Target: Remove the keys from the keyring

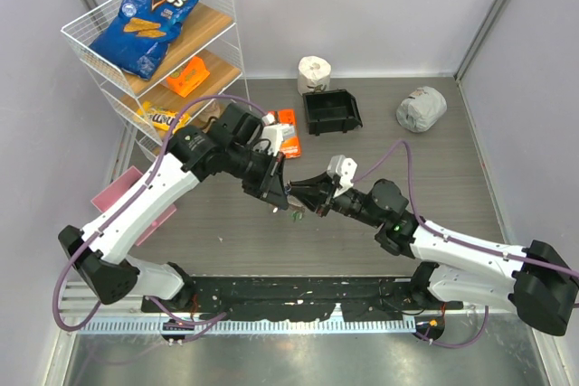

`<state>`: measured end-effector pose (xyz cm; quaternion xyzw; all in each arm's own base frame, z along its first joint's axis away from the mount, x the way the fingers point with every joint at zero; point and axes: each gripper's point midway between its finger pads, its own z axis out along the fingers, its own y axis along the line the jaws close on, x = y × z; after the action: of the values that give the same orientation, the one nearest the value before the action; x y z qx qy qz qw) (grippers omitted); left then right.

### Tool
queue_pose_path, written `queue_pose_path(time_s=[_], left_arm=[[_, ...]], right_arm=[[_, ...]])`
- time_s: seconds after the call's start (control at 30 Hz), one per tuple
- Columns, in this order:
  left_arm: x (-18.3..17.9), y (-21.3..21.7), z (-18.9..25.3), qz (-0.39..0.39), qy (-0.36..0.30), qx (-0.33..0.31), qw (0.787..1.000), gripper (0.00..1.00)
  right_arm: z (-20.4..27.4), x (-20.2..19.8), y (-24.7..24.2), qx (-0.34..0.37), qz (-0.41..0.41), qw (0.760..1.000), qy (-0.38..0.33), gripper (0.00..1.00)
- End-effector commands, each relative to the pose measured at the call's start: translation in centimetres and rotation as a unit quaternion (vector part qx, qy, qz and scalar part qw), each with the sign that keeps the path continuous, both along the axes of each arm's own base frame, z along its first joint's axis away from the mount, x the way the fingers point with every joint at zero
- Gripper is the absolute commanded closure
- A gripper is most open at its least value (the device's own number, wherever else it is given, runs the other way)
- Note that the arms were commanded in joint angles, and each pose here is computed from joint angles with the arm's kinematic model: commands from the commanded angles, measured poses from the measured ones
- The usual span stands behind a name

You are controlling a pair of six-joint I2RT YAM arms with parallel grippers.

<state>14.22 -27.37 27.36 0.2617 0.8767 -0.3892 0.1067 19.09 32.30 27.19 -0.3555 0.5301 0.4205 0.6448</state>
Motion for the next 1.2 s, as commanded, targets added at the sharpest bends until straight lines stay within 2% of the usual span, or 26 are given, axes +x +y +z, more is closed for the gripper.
queue_pose_path(time_s=[0.0,0.37,0.63,0.77,0.9,1.03,1.1,1.17], left_arm=[[-0.5,0.8,-1.0,-0.021,-0.015,0.041,0.999,1.00],[-0.2,1.0,-4.4,-0.034,-0.010,0.083,0.996,1.00],[-1.1,0.4,-6.5,-0.054,0.026,0.074,0.995,1.00],[-0.8,0.3,-6.7,-0.053,0.013,0.069,0.996,1.00],[0.0,0.4,-6.0,-0.034,-0.002,0.061,0.998,1.00],[2.2,1.2,-5.8,0.020,-0.025,0.052,0.998,1.00],[3.8,1.2,-5.6,0.053,-0.049,0.031,0.997,1.00],[5.8,1.8,-6.1,0.092,-0.080,0.037,0.992,1.00]], right_arm=[[4.3,0.9,-0.9,0.051,-0.026,0.998,0.003,0.95],[5.1,1.2,-1.6,0.071,-0.043,0.996,0.029,0.95],[5.9,1.9,-3.5,0.126,-0.075,0.988,0.048,0.95],[6.2,1.9,-4.0,0.138,-0.076,0.986,0.048,0.95],[5.5,2.6,-4.2,0.127,-0.094,0.985,0.063,0.95],[3.6,5.1,-6.5,0.097,-0.186,0.974,0.089,0.95],[3.0,5.7,-7.9,0.087,-0.220,0.967,0.094,0.95],[2.5,5.8,-9.2,0.076,-0.243,0.962,0.093,0.95]])
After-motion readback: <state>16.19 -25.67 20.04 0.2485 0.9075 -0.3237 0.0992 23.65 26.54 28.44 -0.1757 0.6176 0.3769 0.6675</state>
